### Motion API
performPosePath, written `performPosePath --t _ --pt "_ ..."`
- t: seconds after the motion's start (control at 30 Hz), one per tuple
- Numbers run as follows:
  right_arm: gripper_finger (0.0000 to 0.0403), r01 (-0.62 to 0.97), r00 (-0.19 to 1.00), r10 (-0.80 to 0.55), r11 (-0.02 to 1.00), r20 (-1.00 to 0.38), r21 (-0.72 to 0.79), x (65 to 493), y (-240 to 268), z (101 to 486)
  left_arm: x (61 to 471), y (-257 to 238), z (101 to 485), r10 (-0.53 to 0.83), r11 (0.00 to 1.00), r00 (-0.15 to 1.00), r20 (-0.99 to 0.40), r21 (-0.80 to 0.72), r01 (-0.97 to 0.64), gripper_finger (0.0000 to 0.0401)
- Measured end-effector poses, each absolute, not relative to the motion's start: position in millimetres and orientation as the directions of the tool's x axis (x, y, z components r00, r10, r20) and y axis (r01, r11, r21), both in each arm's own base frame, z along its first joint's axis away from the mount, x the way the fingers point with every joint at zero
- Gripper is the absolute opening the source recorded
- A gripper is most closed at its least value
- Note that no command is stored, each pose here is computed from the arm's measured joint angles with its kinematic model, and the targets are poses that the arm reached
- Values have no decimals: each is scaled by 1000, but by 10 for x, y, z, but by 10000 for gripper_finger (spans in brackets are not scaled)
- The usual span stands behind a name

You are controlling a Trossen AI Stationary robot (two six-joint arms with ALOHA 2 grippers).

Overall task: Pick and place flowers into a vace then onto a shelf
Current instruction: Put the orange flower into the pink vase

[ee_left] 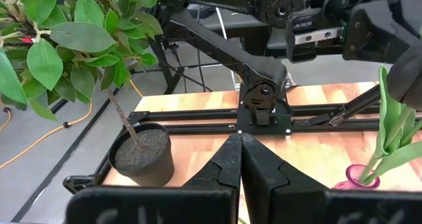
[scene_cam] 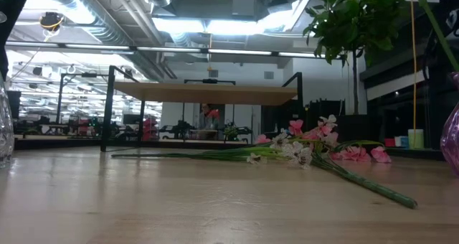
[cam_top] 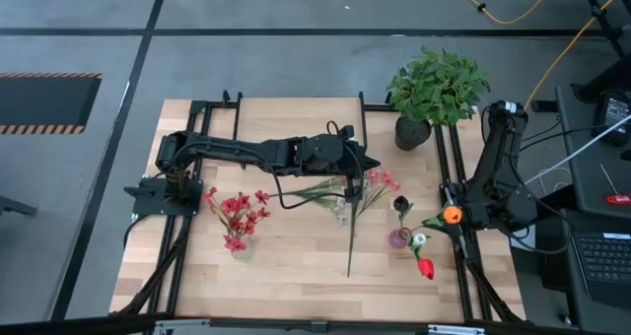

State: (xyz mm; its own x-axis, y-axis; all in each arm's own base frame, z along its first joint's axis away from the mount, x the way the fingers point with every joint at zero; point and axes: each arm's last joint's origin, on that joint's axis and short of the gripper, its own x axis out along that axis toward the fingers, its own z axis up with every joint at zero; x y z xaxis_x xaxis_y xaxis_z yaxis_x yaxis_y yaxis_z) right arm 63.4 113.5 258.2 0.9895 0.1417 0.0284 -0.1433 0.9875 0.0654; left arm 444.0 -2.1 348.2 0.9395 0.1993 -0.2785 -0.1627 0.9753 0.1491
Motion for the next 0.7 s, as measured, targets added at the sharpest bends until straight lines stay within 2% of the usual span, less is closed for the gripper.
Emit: performPosePath --t 0.7 --pt "0 -105 994 105 991 2 87 635 1123 2236 4438 -22 3475 197 976 938 -286 150 -159 5"
